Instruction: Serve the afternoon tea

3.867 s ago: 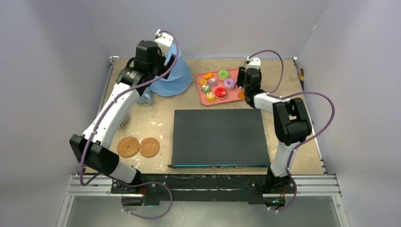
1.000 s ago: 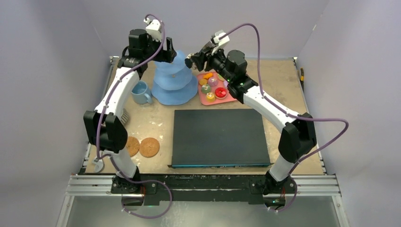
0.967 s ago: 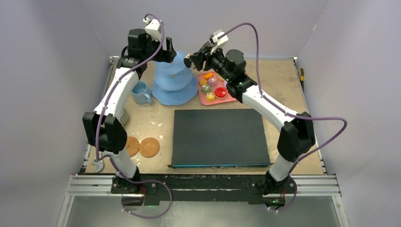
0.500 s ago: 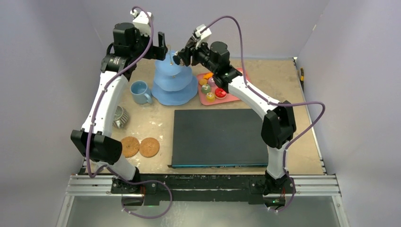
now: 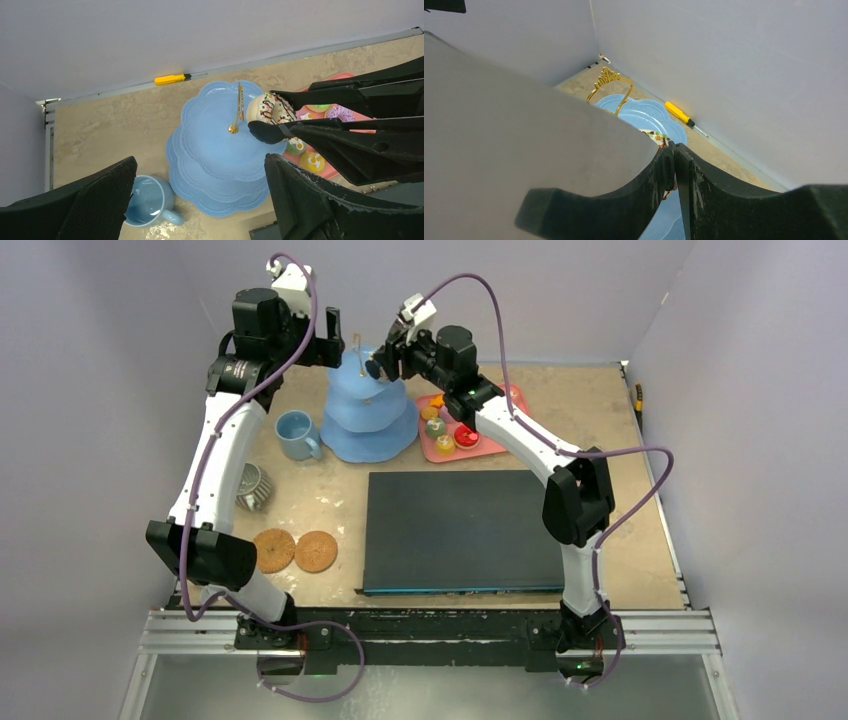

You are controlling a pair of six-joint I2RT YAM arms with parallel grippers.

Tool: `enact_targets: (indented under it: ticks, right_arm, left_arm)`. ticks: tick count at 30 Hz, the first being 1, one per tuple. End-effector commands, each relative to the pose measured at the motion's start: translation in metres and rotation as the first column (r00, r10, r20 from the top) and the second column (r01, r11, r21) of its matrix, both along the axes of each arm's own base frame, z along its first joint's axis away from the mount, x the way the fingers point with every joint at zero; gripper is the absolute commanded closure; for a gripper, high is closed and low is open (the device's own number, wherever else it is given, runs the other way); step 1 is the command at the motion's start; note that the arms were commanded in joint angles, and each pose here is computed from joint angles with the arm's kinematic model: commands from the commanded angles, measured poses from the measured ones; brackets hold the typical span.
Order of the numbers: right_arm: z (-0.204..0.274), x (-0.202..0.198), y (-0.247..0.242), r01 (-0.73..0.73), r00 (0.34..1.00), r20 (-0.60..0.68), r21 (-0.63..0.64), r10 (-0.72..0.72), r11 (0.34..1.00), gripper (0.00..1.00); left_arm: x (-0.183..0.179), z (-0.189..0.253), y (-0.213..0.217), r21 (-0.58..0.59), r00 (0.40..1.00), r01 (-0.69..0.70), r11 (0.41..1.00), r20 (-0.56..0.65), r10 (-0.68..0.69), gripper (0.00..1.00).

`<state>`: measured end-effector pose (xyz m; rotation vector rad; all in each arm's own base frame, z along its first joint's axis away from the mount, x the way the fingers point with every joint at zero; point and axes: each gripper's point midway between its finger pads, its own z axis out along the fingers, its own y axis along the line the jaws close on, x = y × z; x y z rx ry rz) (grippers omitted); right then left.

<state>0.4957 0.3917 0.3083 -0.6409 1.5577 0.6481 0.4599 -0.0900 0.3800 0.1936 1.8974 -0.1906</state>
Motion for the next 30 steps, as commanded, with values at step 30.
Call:
enact_targets:
  ticks: [30]
  right_arm:
    - [0.045,-0.044,-0.084,0.086,0.99,0.101,0.108,-0.097,0.99,0.49]
  left_arm:
    - [-0.002,0.009,0.002,0.003,0.999,0.012,1.0,0.031,-0.012,0.02]
